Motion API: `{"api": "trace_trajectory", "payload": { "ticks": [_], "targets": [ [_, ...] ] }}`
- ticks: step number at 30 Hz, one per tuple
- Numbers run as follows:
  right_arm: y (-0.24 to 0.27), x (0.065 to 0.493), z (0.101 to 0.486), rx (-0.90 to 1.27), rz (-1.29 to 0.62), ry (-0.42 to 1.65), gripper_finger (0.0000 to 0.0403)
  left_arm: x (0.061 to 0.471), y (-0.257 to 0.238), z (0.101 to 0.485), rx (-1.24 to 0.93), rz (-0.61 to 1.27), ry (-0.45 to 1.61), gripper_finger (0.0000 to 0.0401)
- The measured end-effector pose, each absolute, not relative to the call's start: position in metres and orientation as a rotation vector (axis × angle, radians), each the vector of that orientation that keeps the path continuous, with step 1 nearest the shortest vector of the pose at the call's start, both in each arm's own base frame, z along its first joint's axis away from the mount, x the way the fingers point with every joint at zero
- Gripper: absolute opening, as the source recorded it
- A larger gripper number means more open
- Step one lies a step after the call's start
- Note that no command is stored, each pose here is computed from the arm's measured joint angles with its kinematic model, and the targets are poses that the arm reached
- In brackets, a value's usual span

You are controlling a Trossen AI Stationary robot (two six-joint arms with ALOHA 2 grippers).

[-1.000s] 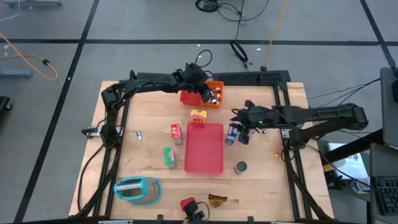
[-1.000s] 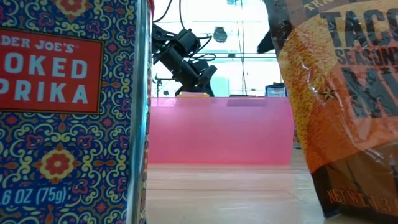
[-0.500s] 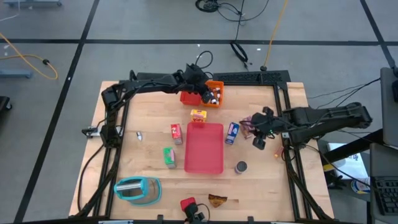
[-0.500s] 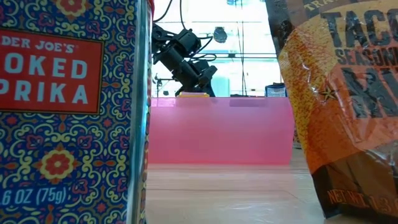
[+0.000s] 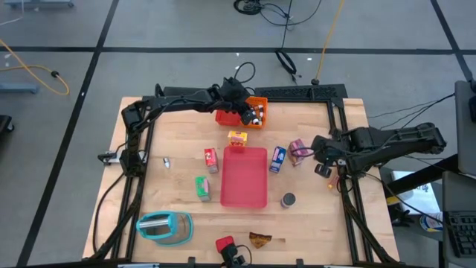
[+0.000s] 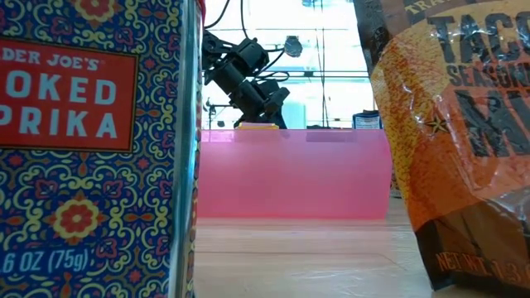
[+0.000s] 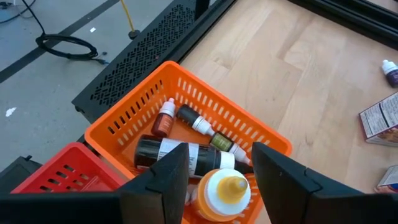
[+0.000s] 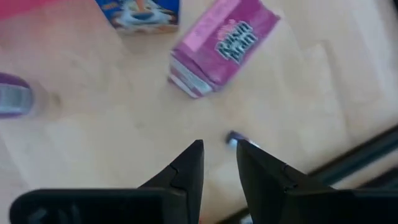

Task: Pick & Place Kitchen Items
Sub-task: Put the purple food coloring bottle into the orange basket

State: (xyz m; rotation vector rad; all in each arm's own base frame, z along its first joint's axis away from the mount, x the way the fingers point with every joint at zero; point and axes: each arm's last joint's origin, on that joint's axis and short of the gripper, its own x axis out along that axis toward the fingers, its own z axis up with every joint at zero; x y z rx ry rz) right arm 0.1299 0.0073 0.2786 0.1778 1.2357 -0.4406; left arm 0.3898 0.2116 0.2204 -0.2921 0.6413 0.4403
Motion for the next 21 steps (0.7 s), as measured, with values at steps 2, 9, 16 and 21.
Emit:
{"api": "trace_trajectory", "payload": {
  "ticks": [2, 9, 16, 21],
  "targets": [
    [0.006, 0.129, 0.279, 0.135, -0.461, 1.239, 0.0099, 0.390, 0.212, 0.220, -0.292, 0.440, 0.641, 0.0177],
    [-0.001, 0.125, 0.254, 0.004, -0.532, 1.308, 0.0139, 0.391, 0.209, 0.220, -0.291, 0.434, 0.644, 0.0177],
    [-0.011, 0.123, 0.223, -0.026, -0.544, 1.379, 0.0155, 0.393, 0.206, 0.221, -0.288, 0.427, 0.643, 0.0177],
    [-0.019, 0.121, 0.215, 0.063, -0.528, 1.412, 0.0155, 0.393, 0.206, 0.221, -0.290, 0.428, 0.642, 0.0177]
  ]
}}
